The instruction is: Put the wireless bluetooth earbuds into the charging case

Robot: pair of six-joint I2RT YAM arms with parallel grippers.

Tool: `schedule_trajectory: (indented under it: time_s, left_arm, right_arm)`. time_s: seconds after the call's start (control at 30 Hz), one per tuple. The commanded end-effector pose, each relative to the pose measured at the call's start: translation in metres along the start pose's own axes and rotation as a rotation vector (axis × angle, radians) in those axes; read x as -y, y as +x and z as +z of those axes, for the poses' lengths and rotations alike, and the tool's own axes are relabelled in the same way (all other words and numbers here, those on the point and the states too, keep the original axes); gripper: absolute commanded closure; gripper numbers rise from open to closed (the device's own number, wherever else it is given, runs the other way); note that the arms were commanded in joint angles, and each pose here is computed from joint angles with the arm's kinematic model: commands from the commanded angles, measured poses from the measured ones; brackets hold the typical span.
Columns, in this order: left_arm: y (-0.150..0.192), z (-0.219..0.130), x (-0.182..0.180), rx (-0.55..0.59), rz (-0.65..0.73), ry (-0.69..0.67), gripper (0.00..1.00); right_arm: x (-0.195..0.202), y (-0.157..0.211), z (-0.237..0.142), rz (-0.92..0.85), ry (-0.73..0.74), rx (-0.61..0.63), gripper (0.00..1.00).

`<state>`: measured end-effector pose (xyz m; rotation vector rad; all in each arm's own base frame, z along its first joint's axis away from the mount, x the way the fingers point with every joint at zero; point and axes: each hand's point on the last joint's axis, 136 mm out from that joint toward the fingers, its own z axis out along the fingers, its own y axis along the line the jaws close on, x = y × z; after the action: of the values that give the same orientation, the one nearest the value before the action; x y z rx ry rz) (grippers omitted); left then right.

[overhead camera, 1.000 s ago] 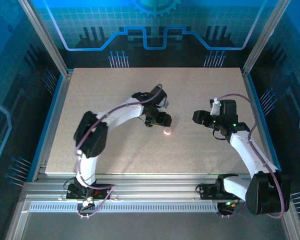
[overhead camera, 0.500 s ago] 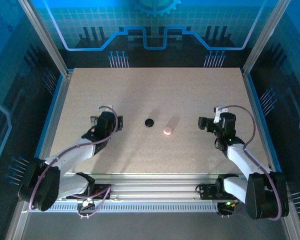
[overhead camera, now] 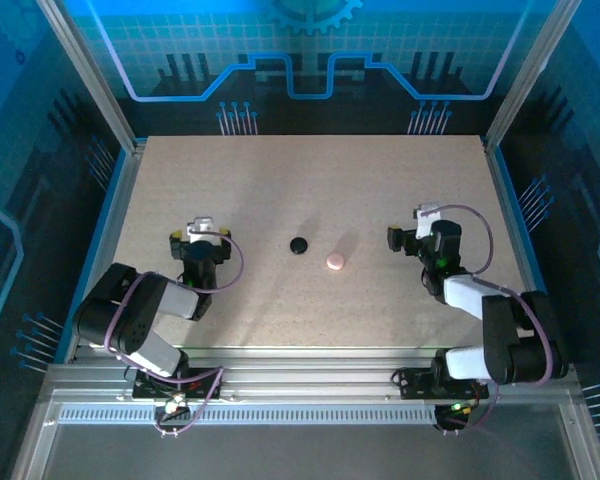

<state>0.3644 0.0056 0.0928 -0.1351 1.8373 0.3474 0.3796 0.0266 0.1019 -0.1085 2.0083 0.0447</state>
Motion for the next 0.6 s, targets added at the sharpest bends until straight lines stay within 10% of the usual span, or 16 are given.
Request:
schedule_trajectory:
  time_s: [0.0,0.57]
  left_arm:
    - [-0.032,-0.006,0.003,0.138,-0.089,0.090,0.01]
    - [-0.011,0.029,-0.002,-0.049,-0.209,0.214,0.01]
  right_arm:
    - [0.004,-0.009,0.011,0.010,-0.053,0.049,0.00]
    - [-0.004,-0.003,0.021,-0.034,-0.055,0.019,0.00]
